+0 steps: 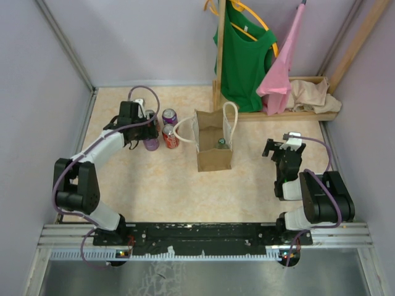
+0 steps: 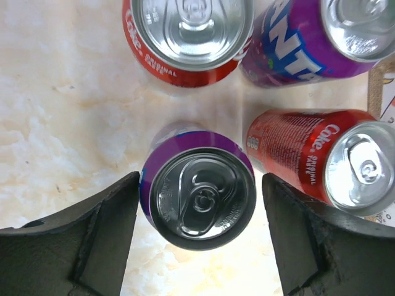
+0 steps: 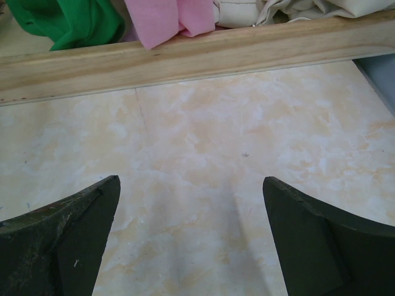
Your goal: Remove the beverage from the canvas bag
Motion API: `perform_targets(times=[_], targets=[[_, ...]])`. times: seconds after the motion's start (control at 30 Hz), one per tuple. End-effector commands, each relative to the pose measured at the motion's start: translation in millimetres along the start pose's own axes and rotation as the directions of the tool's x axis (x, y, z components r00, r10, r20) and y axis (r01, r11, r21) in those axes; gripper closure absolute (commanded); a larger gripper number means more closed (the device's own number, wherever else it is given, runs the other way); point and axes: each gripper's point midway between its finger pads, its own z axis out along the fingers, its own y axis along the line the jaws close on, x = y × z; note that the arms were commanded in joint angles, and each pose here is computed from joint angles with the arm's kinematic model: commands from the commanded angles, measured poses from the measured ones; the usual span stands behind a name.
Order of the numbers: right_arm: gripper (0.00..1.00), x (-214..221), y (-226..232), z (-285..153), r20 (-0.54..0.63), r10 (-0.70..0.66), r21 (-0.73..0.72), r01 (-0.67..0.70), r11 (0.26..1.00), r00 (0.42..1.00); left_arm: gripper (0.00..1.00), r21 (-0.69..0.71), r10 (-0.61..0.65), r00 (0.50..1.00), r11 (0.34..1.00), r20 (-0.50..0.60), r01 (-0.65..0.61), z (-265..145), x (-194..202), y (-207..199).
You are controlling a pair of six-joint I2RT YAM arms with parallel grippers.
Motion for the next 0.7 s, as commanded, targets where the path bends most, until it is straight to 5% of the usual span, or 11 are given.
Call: perform_targets(times=[0.0,0.1,0.4,0.67], targets=[[0.01,-21,1,6,0.07,0.014,0.001,-0.014,1.0,0.997,0.13,0.006,0.008,0.988,1.0,0.154,-0.009,-27,-52,-4],[0.01,-21,1,6,0.07,0.014,0.002,-0.014,1.0,0.997,0.01,0.005,0.012,0.987,1.0,0.16,-0.013,-29,-56,-5],[0.01,-21,1,6,0.07,0.014,0.002,-0.014,1.0,0.997,0.0,0.031,0.051,0.972,0.998,0.23,-0.06,-54,-81,-13],[0.01,-21,1,6,0.07,0.014,0.001,-0.014,1.0,0.997,0.0,0.19,0.155,0.872,0.944,0.464,-0.269,-115,-150,-71]])
